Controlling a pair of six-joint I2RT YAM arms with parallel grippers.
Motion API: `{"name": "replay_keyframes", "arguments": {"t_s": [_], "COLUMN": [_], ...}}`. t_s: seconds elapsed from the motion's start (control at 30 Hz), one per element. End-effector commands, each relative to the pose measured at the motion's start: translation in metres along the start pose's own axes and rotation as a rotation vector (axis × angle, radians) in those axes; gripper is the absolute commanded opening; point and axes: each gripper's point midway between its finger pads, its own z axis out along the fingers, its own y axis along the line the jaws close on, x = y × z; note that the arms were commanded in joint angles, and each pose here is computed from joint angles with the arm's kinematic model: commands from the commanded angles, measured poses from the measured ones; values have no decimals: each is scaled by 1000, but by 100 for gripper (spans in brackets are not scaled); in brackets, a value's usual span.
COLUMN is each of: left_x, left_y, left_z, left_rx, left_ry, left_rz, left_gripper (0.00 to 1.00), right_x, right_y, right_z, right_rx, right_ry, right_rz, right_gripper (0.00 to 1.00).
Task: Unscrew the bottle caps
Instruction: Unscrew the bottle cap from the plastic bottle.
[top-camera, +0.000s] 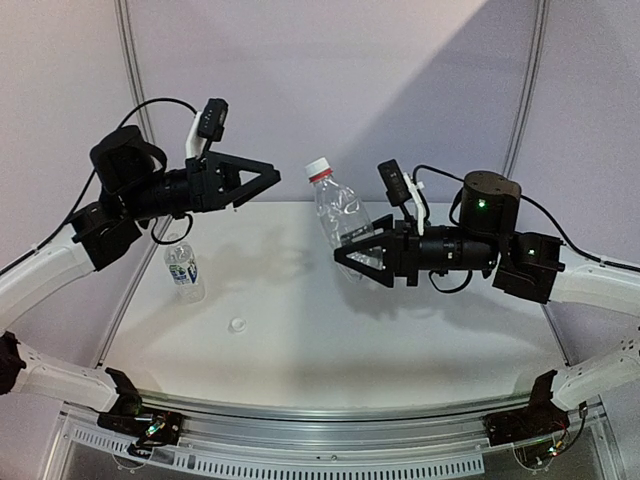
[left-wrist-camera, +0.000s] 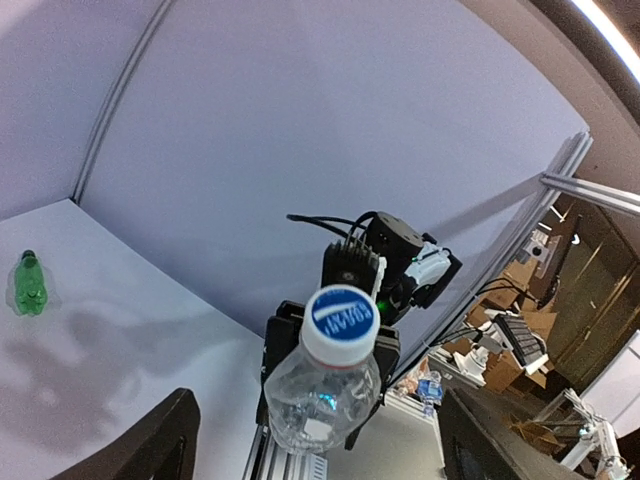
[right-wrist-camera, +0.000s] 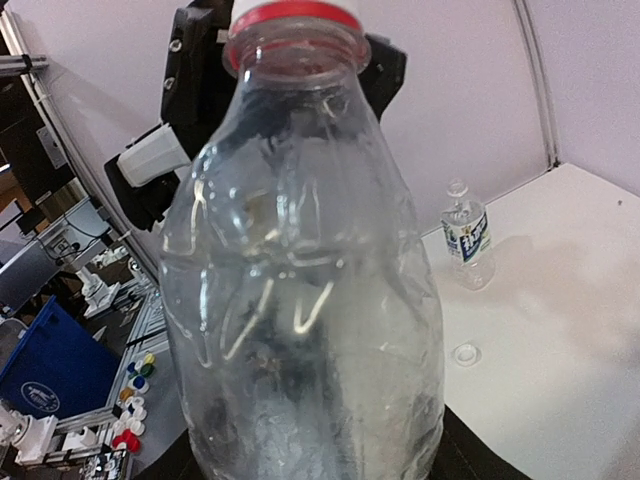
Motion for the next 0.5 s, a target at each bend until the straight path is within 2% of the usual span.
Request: {"name": "replay_keyframes", "arguments": {"t_s": [0.0, 0.33, 0.47], "left_x": [-6, -4, 1], "left_y": [-9, -5, -7], "left_z": [13, 30, 31], "left_rx": [84, 98, 108], "left_ry": [24, 54, 71], "left_rz": [35, 40, 44], "left_gripper": [82, 71, 70], "right_x": [2, 7, 6], "right_y": [13, 9, 8], "right_z": [7, 17, 20], "right_rx": [-100, -109, -102], "right_ry": [37, 65, 70], "right_rz": [3, -9, -8], "right_gripper": [0, 0, 0]}}
